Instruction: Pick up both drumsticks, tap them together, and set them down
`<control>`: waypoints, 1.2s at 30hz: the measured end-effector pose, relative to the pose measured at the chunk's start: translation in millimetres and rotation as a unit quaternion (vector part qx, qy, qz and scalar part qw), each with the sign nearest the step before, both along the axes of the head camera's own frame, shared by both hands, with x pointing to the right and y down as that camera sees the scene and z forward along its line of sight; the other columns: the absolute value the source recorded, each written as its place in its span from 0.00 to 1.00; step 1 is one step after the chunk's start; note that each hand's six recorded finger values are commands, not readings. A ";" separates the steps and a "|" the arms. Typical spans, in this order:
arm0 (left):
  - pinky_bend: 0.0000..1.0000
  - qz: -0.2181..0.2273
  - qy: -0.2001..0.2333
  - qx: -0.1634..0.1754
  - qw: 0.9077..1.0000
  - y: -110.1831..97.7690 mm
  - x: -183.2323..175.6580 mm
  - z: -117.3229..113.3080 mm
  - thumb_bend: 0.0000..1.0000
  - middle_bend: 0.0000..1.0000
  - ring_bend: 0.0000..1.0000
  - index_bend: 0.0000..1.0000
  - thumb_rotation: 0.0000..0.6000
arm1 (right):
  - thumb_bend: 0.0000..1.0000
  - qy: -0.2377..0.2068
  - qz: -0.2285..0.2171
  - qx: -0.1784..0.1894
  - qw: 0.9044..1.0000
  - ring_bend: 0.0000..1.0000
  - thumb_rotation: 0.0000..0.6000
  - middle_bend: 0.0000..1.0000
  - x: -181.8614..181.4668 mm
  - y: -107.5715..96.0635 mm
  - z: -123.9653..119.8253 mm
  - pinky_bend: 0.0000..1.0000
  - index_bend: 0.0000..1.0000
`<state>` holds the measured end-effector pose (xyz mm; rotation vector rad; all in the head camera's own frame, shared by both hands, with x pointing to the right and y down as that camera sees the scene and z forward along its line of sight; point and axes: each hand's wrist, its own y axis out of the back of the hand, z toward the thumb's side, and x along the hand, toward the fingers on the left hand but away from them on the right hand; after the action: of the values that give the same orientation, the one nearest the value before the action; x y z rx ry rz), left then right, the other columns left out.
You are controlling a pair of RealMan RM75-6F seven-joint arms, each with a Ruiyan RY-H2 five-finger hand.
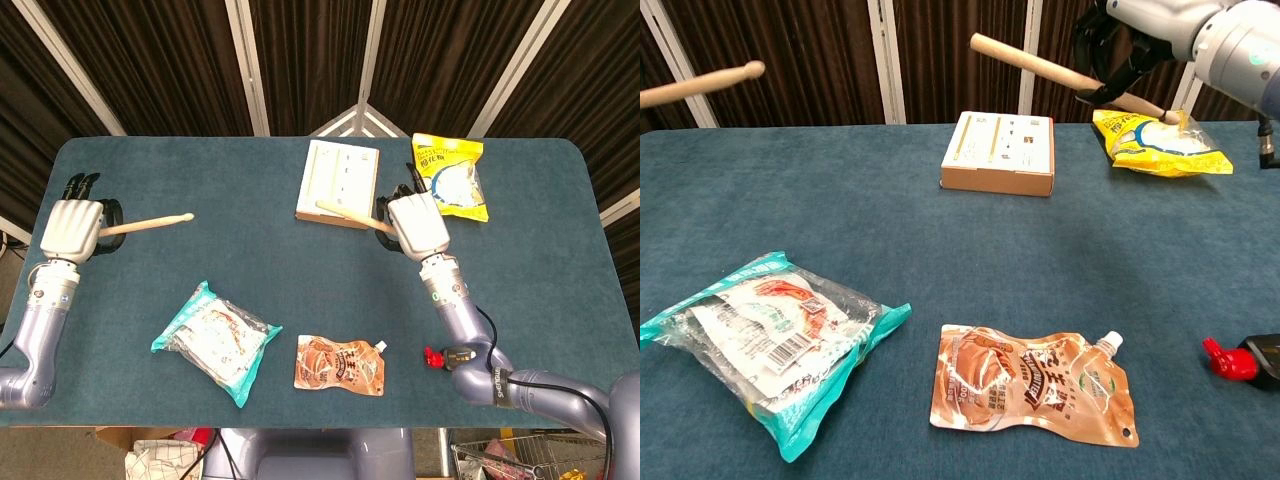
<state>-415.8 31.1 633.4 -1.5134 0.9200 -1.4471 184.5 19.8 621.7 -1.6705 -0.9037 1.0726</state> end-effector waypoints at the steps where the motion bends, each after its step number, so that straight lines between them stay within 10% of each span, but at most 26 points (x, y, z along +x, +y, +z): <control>1: 0.00 -0.001 -0.008 -0.004 1.000 0.1 -3.8 5.9 0.42 0.56 0.08 0.60 1.00 | 0.45 0.005 -0.004 0.000 1.000 0.37 1.00 0.66 0.0 2.0 3.8 0.00 0.76; 18: 0.00 0.024 -0.092 -0.055 0.994 6.7 -3.8 92.1 0.42 0.54 0.08 0.58 1.00 | 0.45 0.078 -0.050 -0.038 0.995 0.37 1.00 0.66 -15.4 37.1 79.7 0.00 0.76; 36: 0.00 0.077 -0.044 -0.046 0.995 16.8 26.7 106.8 0.42 0.43 0.04 0.51 1.00 | 0.45 0.105 -0.054 -0.077 0.990 0.37 1.00 0.65 -29.9 52.6 138.2 0.00 0.74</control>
<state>-389.0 47.9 740.2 -1.5396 0.6758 -1.4487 154.6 72.5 759.8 -1.6731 -0.6013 1.2425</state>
